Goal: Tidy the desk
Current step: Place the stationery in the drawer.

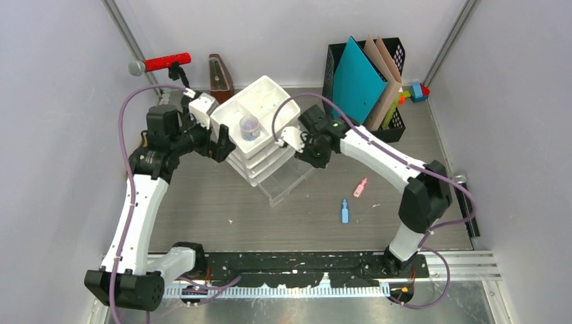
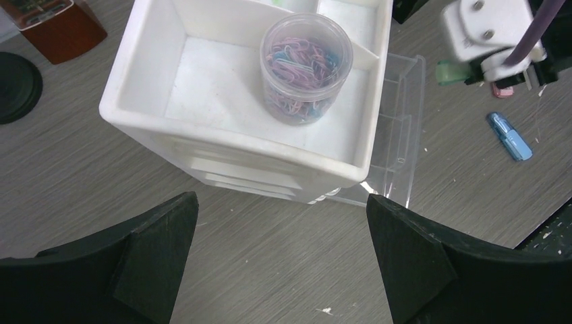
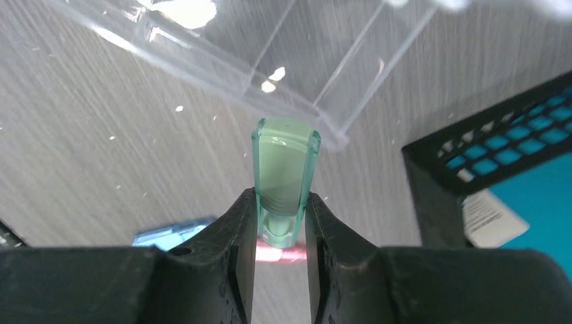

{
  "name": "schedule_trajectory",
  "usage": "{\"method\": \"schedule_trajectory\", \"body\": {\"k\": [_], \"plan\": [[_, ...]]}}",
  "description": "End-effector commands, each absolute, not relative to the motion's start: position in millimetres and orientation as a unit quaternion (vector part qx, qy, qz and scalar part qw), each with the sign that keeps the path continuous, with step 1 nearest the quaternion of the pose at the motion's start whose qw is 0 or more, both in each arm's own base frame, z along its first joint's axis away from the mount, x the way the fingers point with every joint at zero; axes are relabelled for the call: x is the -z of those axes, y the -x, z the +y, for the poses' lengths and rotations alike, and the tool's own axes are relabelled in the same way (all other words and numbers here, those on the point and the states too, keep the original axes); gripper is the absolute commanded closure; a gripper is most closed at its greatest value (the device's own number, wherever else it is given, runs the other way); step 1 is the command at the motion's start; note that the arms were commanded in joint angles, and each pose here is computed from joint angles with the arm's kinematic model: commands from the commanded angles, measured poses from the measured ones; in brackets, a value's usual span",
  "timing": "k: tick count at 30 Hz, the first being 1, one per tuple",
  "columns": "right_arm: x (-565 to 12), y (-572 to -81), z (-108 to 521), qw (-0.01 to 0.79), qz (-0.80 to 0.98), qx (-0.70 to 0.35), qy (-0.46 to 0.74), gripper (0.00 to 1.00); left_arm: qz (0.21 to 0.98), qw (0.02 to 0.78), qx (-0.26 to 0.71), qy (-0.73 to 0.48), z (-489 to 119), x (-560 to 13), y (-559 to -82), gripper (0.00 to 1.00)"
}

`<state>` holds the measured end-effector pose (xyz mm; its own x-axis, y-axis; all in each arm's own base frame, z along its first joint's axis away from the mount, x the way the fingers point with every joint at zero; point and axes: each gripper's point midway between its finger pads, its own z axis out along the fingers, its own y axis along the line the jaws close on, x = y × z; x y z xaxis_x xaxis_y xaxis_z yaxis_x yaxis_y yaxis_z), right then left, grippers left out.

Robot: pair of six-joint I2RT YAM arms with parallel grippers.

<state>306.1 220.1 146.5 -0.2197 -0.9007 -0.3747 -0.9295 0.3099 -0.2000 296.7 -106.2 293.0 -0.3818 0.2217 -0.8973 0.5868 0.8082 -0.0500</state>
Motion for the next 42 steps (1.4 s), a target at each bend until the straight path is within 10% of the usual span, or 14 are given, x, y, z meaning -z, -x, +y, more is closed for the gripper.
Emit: {"method": "schedule_trajectory", "body": {"k": [1,8,22,42], "plan": [[-158.0,-327.6,252.5,0.245,0.713,0.029,0.656,0.90,0.802,0.519,0.155,-0.251,-97.1,-309.9,-292.3,0.00],[-137.6,-350.3,280.4,0.259,0.643,0.107,0.713,0.90,0.801,0.528,0.133,-0.250,-89.5,-316.6,-287.4,0.00],[-142.0,-354.6,292.0,0.290,0.649,0.102,0.696,0.41,0.797,0.534,0.135,-0.249,-90.5,-323.9,-287.9,0.00],[-132.0,-297.0,142.6,0.211,0.830,0.023,0.515,0.31,0.793,0.529,0.169,-0.251,-101.1,-320.6,-283.2,0.00]]}}
